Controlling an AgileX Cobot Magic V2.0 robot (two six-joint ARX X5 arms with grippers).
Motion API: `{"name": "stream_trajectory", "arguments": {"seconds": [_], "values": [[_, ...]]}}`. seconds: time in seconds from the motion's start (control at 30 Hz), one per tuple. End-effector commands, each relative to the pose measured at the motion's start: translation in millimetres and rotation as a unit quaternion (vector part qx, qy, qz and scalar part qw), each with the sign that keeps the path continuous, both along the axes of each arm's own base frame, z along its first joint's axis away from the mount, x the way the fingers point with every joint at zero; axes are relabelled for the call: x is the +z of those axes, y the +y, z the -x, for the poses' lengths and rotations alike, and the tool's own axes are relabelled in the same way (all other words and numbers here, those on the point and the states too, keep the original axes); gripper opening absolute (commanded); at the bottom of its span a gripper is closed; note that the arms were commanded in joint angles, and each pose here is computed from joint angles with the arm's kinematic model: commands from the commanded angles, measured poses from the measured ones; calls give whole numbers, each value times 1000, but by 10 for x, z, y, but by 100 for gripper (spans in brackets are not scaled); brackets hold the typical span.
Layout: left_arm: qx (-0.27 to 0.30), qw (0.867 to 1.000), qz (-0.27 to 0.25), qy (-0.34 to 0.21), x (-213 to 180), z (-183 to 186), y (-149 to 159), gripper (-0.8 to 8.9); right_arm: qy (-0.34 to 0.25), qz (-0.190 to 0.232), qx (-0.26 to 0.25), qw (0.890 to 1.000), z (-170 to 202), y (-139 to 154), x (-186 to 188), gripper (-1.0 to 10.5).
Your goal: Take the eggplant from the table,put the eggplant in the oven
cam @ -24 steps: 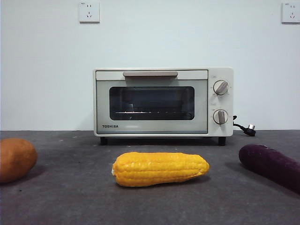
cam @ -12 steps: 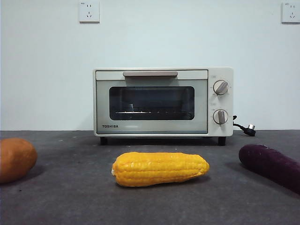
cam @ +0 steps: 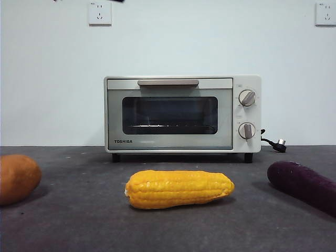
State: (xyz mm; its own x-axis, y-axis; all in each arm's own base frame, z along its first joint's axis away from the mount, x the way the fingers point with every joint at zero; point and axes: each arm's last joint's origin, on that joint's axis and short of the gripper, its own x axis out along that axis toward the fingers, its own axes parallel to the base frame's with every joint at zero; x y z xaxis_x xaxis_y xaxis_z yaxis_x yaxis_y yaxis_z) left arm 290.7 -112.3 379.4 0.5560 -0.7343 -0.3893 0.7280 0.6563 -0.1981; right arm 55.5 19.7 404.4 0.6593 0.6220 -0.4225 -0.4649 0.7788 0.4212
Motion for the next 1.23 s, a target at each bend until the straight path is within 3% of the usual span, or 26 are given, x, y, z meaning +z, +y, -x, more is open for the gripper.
{"name": "stream_trajectory", "arguments": {"seconds": [0.03,0.57,1.23], "values": [[-5,1000,-11,0,-80,-180,-67,-5,-5,1,3,1000,12,1,12,541],[35,998,-44,-18,-509,-877,-271,-6,12,4,2,1000,-85,4,-4,540],[38,997,-46,-56,-707,-1045,-498,-6,26,5,0,1000,-161,7,-18,539]]}}
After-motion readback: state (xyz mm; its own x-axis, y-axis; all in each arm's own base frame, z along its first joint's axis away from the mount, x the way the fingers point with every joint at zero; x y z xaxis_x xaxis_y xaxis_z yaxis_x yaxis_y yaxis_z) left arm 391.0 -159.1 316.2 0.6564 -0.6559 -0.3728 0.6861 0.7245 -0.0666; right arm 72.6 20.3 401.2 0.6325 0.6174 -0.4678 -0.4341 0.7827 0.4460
